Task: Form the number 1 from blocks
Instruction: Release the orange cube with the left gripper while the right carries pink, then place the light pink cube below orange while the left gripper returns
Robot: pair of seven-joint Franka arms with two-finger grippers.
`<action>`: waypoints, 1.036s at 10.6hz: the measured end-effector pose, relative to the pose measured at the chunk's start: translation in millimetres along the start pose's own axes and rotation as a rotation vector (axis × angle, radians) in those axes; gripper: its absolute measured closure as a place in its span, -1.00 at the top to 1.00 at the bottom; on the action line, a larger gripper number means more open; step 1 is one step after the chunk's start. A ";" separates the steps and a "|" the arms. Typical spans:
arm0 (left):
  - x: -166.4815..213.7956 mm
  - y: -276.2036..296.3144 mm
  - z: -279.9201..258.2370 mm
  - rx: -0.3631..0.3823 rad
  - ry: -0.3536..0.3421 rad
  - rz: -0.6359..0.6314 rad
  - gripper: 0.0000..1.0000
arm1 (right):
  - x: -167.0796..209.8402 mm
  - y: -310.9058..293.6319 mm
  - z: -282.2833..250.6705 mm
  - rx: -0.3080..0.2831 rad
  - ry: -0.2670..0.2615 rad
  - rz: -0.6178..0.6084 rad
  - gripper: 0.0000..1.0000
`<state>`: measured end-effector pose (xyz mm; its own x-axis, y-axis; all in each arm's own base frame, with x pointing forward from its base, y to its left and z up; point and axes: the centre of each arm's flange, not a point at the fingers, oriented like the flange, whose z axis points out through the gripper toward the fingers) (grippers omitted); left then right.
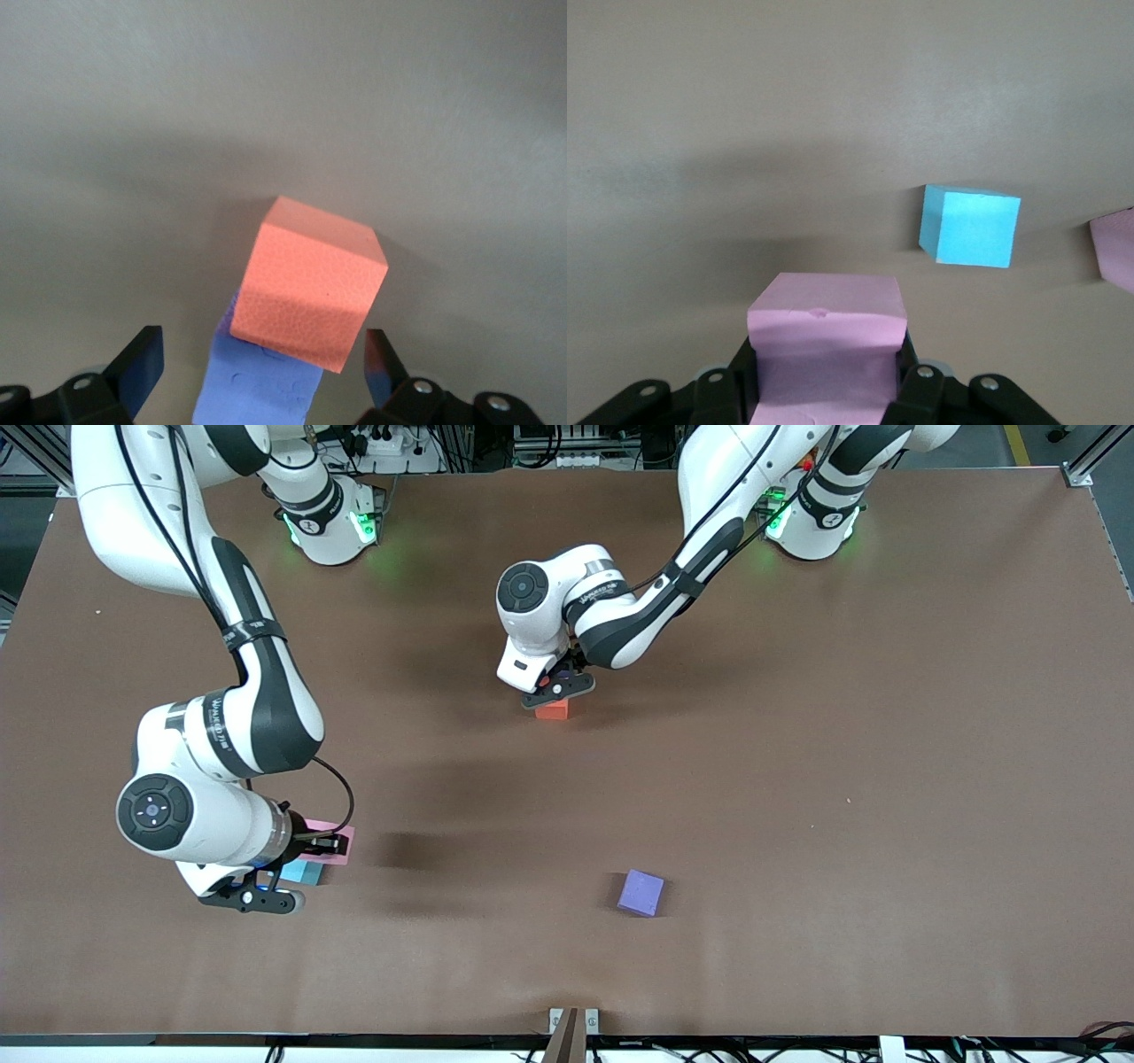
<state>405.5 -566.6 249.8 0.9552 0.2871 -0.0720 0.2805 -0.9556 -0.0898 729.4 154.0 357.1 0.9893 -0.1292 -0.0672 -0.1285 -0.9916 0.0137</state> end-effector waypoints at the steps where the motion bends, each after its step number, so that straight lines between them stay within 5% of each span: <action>1: 21.3 -8.8 -19.2 -0.008 0.018 -0.029 1.00 | -5.0 -13.7 0.1 0.002 -0.001 0.013 0.19; 7: 238.4 -171.1 -146.6 -0.008 0.086 -0.056 1.00 | -73.8 -152.7 11.9 0.054 -0.035 0.101 0.19; 11: 320.5 -274.3 -183.0 -0.016 0.113 0.003 1.00 | -149.8 -243.7 65.7 0.058 -0.053 0.076 0.19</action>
<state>652.0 -224.4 433.1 0.9603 0.2759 0.0402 0.2782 -0.9577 -0.0738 608.0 414.7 298.3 0.9718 -0.2024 -0.1209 -0.2082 -0.9774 -0.0373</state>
